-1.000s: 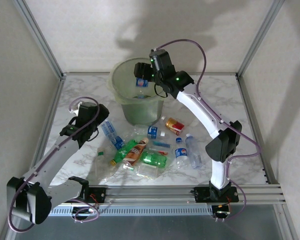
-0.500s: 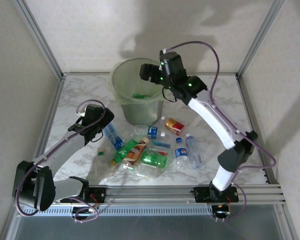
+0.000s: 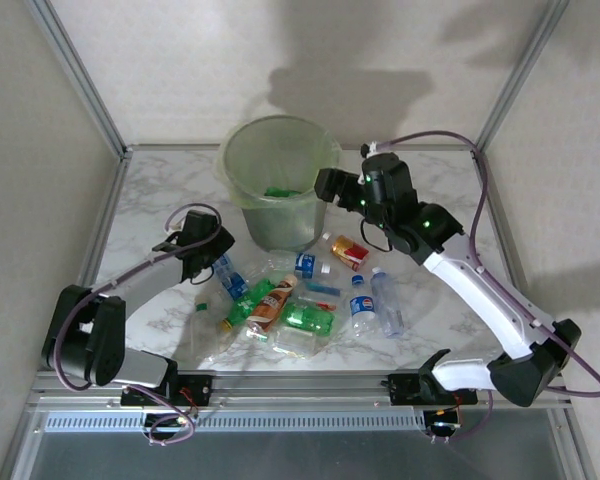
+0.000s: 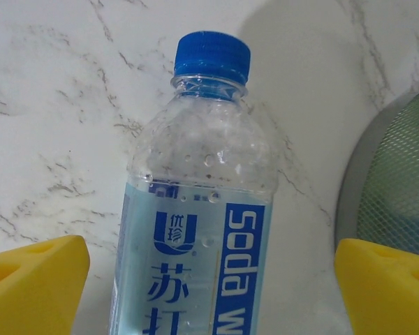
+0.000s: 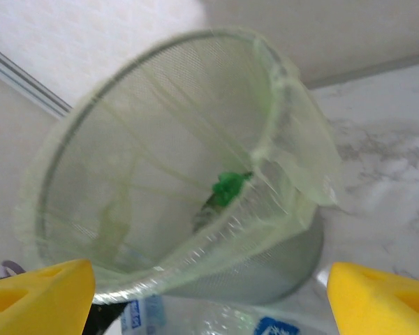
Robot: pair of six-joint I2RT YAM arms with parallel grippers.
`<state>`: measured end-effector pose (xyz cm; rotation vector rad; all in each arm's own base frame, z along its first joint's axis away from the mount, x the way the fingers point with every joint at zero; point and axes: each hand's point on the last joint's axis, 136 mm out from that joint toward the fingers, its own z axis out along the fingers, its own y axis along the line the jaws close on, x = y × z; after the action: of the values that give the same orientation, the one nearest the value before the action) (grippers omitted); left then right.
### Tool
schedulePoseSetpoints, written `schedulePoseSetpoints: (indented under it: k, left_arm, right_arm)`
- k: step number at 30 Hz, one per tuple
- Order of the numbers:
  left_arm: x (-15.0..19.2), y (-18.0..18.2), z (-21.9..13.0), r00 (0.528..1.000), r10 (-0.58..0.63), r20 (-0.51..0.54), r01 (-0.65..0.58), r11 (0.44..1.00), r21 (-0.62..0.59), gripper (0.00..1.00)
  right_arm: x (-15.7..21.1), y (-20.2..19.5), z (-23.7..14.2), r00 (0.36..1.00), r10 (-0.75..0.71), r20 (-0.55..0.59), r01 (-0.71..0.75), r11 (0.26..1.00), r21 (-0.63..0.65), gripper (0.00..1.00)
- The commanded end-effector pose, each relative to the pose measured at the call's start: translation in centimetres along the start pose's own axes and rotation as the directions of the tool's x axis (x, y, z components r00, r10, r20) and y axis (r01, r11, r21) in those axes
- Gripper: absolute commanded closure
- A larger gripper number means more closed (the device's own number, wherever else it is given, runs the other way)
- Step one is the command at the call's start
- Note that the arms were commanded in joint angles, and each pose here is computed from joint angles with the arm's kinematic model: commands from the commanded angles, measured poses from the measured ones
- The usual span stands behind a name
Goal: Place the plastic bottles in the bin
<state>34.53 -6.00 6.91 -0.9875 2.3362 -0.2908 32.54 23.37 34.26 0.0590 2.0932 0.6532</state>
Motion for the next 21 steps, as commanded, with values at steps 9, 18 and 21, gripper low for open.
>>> schedulePoseSetpoints:
  k: [9, 18, 21]
  left_arm:
    - [-0.1, -0.1, 1.8, 1.0, 0.006, -0.009, -0.006, 1.0, -0.021, 0.16]
    - [0.1, 0.1, 2.5, 1.0, 0.021, -0.017, -0.021, 0.999, -0.037, 0.28]
    - [0.0, 0.0, 2.5, 1.0, 0.025, -0.016, -0.026, 0.999, -0.04, 0.33]
  right_arm:
    - [3.7, -4.5, -1.6, 0.998, 0.054, -0.028, -0.051, 0.993, 0.102, 0.13]
    - [5.3, -7.1, -2.2, 0.997, 0.075, -0.025, -0.069, 0.98, 0.186, 0.12]
    - [5.5, -7.4, -2.2, 0.996, 0.079, -0.028, -0.072, 0.977, 0.2, 0.12]
